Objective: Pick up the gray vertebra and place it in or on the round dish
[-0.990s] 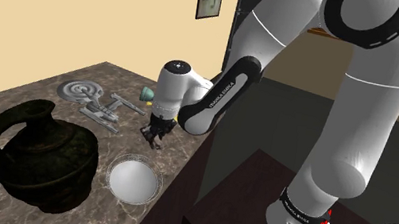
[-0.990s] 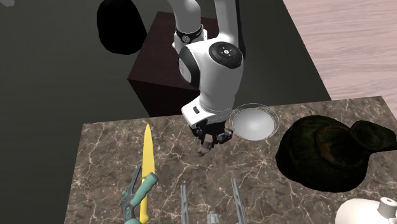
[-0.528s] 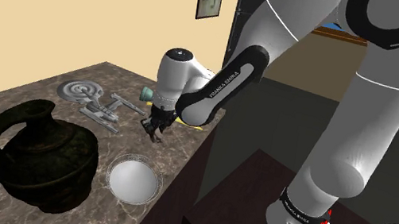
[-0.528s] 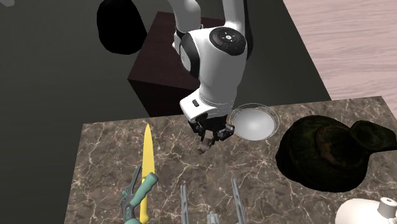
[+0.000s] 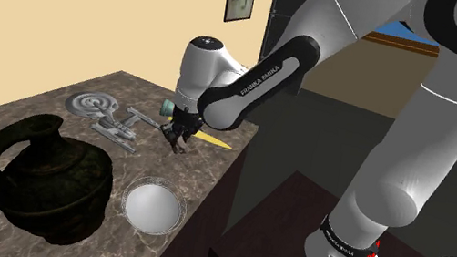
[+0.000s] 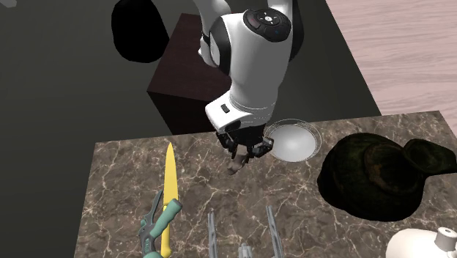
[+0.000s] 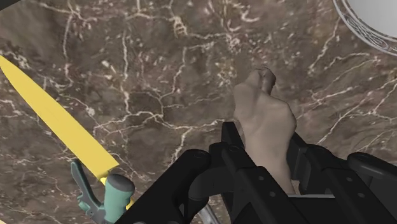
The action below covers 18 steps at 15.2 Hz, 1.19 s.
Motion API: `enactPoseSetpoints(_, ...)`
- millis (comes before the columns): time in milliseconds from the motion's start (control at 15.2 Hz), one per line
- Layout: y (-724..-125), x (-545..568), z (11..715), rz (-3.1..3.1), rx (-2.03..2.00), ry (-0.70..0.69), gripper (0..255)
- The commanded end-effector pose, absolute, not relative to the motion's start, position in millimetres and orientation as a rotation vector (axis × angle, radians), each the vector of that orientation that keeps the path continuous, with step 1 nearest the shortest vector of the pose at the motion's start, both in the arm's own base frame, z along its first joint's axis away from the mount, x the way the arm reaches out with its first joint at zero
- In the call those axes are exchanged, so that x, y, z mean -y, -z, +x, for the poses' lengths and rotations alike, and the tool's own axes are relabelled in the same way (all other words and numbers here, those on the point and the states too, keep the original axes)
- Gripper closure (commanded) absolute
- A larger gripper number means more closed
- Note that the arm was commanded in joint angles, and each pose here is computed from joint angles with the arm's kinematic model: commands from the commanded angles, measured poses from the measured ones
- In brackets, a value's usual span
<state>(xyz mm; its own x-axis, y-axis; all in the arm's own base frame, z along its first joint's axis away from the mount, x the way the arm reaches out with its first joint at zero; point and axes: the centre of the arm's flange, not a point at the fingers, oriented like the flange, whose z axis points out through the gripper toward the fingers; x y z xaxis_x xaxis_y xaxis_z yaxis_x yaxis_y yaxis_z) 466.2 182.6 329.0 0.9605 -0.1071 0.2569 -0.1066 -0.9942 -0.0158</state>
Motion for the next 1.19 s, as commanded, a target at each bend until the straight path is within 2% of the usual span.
enactPoseSetpoints(0, -340, -182, 465, -3.109, -0.169, 0.407, 255)
enactPoseSetpoints(396, -370, -182, 465, -3.109, -0.169, 0.407, 255)
enactPoseSetpoints(1122, -363, -307, 391, -3.109, -0.169, 0.407, 255)
